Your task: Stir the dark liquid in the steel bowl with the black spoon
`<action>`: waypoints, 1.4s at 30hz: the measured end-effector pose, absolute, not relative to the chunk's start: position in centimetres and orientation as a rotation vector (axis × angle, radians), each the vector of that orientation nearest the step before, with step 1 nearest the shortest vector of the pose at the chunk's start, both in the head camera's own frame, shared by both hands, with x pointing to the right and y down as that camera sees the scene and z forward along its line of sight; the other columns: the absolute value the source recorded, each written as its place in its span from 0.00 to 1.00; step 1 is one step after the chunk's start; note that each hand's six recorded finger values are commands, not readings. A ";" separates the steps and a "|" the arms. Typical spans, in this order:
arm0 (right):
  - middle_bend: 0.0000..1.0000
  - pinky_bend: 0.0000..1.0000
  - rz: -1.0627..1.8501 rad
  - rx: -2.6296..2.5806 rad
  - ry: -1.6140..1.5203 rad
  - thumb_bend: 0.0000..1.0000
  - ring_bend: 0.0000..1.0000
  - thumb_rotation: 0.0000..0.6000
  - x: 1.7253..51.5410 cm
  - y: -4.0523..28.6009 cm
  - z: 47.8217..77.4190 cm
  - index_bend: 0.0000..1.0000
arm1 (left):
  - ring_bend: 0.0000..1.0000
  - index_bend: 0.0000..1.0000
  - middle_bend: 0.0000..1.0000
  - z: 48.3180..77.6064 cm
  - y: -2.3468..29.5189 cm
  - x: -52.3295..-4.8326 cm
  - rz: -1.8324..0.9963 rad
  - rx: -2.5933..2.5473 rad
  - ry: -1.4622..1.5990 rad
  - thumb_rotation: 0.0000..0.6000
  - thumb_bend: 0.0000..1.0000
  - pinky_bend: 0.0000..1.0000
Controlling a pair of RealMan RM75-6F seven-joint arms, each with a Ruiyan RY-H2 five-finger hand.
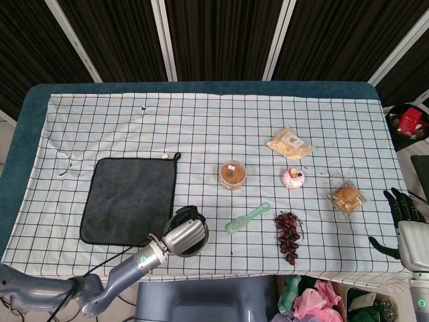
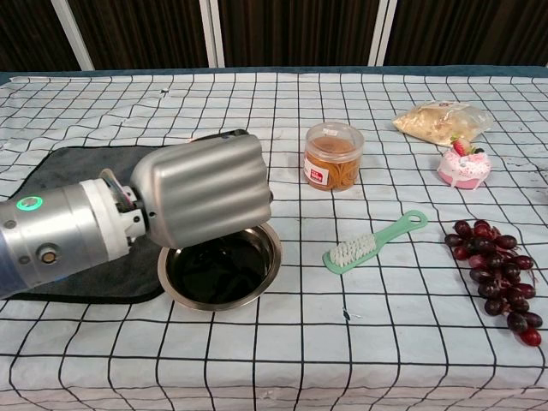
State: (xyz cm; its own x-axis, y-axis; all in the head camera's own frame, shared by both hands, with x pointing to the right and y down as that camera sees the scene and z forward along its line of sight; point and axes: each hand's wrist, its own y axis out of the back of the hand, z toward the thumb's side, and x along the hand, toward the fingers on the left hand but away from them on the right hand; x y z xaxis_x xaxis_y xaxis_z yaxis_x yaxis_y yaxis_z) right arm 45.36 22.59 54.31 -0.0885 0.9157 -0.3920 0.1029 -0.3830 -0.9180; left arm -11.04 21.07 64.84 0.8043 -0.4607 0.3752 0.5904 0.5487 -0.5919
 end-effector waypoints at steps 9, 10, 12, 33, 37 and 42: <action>0.01 0.22 1.544 -1.508 -1.148 0.11 0.04 1.00 45.6 22.5 54.2 0.02 | 0.85 0.68 0.94 64.8 22.2 -8.1 -0.580 -0.790 -0.150 1.00 0.48 0.76; 0.01 0.22 1.544 -1.507 -1.149 0.11 0.04 1.00 45.6 22.5 54.2 0.02 | 0.85 0.68 0.94 64.8 22.3 -8.0 -0.576 -0.794 -0.147 1.00 0.48 0.76; 0.01 0.22 1.544 -1.507 -1.151 0.11 0.04 1.00 45.6 22.5 54.2 0.02 | 0.85 0.68 0.94 64.5 22.7 -7.8 -0.566 -0.805 -0.141 1.00 0.48 0.76; 0.01 0.22 1.546 -1.514 -1.130 0.11 0.04 1.00 45.1 22.7 54.5 0.02 | 0.85 0.68 0.94 62.4 24.5 -14.7 -0.610 -0.884 -0.212 1.00 0.48 0.76; 0.01 0.22 1.549 -1.510 -1.131 0.11 0.04 1.00 45.1 22.7 54.6 0.02 | 0.85 0.68 0.94 63.2 23.5 -15.3 -0.637 -0.870 -0.216 1.00 0.48 0.76; 0.01 0.22 1.555 -1.511 -1.126 0.11 0.04 1.00 45.1 22.7 54.7 0.02 | 0.85 0.69 0.94 64.1 22.4 -14.9 -0.645 -0.852 -0.211 1.00 0.48 0.76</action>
